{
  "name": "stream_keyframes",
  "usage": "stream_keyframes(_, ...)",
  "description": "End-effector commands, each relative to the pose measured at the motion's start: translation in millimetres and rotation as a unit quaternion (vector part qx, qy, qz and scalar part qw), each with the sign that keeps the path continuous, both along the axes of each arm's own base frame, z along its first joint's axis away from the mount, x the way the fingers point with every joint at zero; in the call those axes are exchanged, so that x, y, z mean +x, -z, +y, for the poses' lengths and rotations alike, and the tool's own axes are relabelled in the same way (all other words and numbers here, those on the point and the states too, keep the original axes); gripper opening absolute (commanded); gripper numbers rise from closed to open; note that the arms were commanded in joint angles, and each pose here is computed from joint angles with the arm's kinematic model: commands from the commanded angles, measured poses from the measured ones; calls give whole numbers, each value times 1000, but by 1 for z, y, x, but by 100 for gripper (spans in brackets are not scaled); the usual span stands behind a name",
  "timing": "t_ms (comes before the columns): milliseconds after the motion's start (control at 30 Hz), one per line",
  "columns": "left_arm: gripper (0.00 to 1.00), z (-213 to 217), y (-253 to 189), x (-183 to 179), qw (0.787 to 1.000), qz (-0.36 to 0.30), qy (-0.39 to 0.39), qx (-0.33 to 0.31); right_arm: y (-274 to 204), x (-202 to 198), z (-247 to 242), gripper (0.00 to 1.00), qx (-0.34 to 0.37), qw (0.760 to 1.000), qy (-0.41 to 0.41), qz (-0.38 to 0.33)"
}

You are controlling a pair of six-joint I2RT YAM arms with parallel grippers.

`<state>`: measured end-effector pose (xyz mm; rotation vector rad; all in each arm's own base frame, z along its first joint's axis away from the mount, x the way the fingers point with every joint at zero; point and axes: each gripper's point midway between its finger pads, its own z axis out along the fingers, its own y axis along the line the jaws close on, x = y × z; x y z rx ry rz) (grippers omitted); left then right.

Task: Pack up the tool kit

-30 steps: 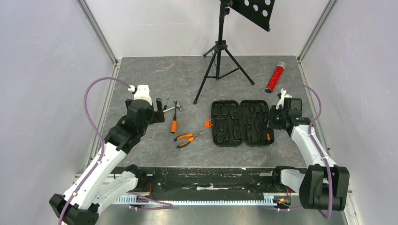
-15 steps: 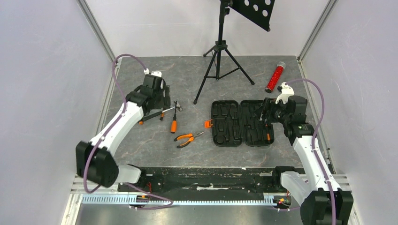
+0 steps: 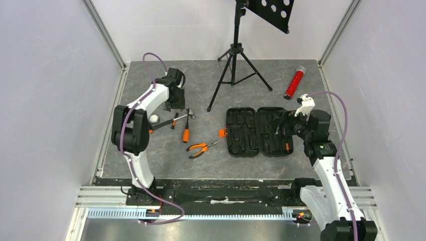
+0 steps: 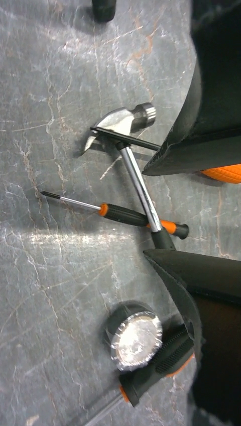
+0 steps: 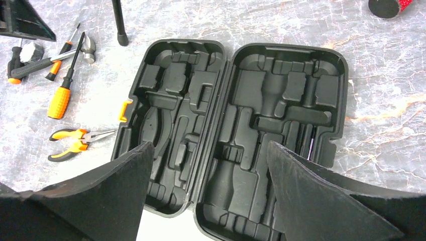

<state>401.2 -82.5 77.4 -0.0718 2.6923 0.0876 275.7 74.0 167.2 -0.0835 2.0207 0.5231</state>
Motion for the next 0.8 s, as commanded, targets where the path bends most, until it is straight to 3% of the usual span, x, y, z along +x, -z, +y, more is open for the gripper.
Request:
stream_keyframes(0, 60, 2, 15, 7, 999, 29, 18, 10, -9, 0, 5, 86, 3, 1000, -12, -25)
stream_keyframes(500, 47, 6, 65, -9, 995, 102, 12, -16, -4, -6, 16, 86, 1, 999, -38, -22)
stream_keyframes(567, 41, 8, 68, -12, 994, 106, 11, -13, -3, -7, 16, 86, 2, 999, -37, -22)
stream_keyframes(767, 8, 10, 47, -2, 997, 77, 18, -6, -2, -9, 15, 86, 1, 999, -35, -24)
